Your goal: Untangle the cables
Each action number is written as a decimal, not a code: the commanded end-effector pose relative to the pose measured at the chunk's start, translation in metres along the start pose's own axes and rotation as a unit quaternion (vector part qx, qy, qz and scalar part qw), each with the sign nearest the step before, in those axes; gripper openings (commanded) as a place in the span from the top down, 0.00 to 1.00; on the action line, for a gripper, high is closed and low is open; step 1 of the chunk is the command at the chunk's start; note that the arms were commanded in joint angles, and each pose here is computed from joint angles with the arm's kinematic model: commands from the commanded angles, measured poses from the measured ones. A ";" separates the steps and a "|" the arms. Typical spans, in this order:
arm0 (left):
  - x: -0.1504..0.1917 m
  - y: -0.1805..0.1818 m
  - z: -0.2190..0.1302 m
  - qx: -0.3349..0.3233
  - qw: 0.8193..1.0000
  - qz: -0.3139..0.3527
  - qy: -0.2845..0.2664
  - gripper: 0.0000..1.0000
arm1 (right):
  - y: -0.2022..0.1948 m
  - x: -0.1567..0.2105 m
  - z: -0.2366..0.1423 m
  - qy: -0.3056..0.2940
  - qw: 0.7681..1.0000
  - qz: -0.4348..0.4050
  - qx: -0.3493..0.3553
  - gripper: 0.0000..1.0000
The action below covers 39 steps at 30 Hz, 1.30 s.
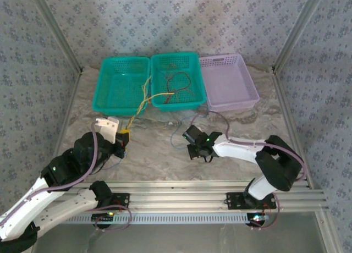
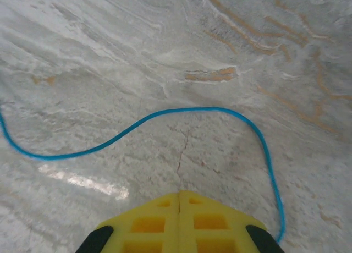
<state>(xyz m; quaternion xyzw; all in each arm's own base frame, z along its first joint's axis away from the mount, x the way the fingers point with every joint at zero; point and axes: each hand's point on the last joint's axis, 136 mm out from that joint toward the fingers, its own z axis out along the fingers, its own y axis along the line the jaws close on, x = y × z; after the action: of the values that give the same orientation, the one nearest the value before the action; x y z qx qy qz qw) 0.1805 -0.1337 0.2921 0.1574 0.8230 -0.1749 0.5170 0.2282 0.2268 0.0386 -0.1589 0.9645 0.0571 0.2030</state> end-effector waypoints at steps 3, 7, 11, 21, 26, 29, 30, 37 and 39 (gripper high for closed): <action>-0.001 0.001 0.001 -0.003 1.000 0.003 -0.001 1.00 | 0.002 -0.054 -0.087 -0.096 0.994 0.013 -0.043 1.00; 0.000 0.000 0.003 -0.003 1.000 0.005 0.003 1.00 | -0.011 -0.094 -0.164 -0.169 0.983 0.021 -0.068 1.00; 0.001 -0.001 0.004 -0.002 1.000 0.006 0.006 1.00 | -0.019 -0.128 -0.239 -0.242 0.967 0.018 -0.079 1.00; 0.004 -0.002 0.009 -0.003 1.000 0.010 0.016 1.00 | -0.031 -0.204 -0.386 -0.373 0.925 -0.009 -0.070 1.00; 0.004 -0.002 0.010 -0.004 1.000 0.012 0.017 1.00 | -0.052 -0.242 -0.453 -0.437 0.899 0.011 -0.034 1.00; 0.005 -0.002 0.011 -0.007 1.000 0.014 0.020 1.00 | -0.061 -0.261 -0.487 -0.494 0.869 0.024 -0.013 1.00; 0.005 -0.002 0.012 -0.007 1.000 0.014 0.021 1.00 | -0.064 -0.266 -0.493 -0.505 0.863 0.027 -0.004 1.00; 0.008 -0.006 0.016 0.001 0.999 0.018 0.029 1.00 | -0.094 -0.287 -0.557 -0.605 0.790 0.044 0.092 1.00; 0.007 -0.010 0.017 0.010 0.999 0.019 0.029 1.00 | -0.104 -0.297 -0.557 -0.611 0.780 0.044 0.127 1.00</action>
<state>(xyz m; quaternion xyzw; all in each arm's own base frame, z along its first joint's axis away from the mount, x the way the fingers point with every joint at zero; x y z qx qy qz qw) 0.1865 -0.1456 0.2774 0.1738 0.8380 -0.1606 0.4917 0.3049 0.1380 0.6374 -0.0510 0.6793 0.0932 0.7261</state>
